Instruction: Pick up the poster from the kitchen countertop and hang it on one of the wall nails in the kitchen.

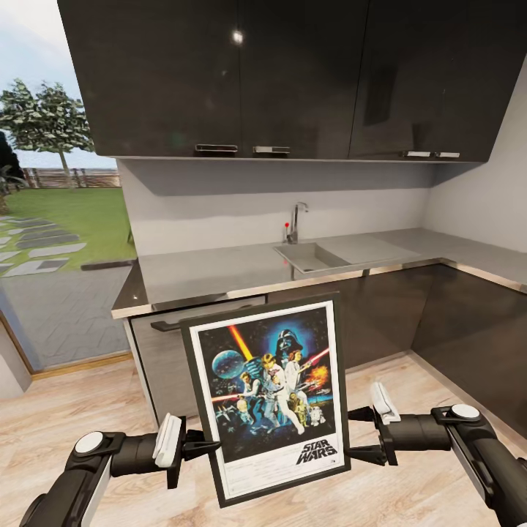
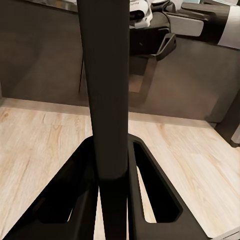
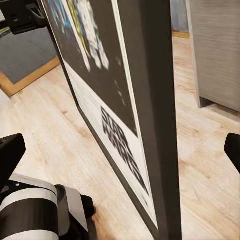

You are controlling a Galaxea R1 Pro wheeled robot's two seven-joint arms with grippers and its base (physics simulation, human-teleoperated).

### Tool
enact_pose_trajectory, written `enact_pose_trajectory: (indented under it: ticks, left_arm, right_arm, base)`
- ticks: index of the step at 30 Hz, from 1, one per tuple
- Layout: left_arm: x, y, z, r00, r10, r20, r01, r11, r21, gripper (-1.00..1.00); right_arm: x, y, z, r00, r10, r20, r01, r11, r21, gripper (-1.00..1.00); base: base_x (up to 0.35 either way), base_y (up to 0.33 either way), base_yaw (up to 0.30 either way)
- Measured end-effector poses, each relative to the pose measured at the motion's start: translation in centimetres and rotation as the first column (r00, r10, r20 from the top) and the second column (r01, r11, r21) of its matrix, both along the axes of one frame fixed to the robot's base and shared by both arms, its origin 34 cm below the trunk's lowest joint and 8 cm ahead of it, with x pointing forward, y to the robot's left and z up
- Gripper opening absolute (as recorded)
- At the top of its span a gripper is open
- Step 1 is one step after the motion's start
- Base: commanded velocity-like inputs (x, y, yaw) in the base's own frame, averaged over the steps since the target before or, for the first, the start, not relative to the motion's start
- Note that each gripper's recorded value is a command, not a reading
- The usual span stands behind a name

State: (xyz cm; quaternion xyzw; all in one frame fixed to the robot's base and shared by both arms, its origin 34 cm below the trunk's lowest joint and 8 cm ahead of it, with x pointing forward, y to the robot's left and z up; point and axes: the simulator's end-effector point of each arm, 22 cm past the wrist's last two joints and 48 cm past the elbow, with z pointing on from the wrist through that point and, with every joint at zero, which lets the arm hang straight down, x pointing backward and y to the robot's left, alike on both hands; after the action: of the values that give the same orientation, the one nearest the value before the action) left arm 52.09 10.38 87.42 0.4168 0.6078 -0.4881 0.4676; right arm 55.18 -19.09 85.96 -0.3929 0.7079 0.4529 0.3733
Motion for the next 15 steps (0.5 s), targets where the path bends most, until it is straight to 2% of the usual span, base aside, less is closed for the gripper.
enact_pose_trajectory:
  ticks: [15]
  left_arm:
    - [0.02,0.03,0.01,1.0,0.001,0.0,-0.001,1.0,0.0,-1.0]
  right_arm:
    - [-0.02,0.25,-0.04,1.0,0.001,-0.002,-0.001,1.0,0.004,1.0]
  base:
    - [0.0,0.0,0.0]
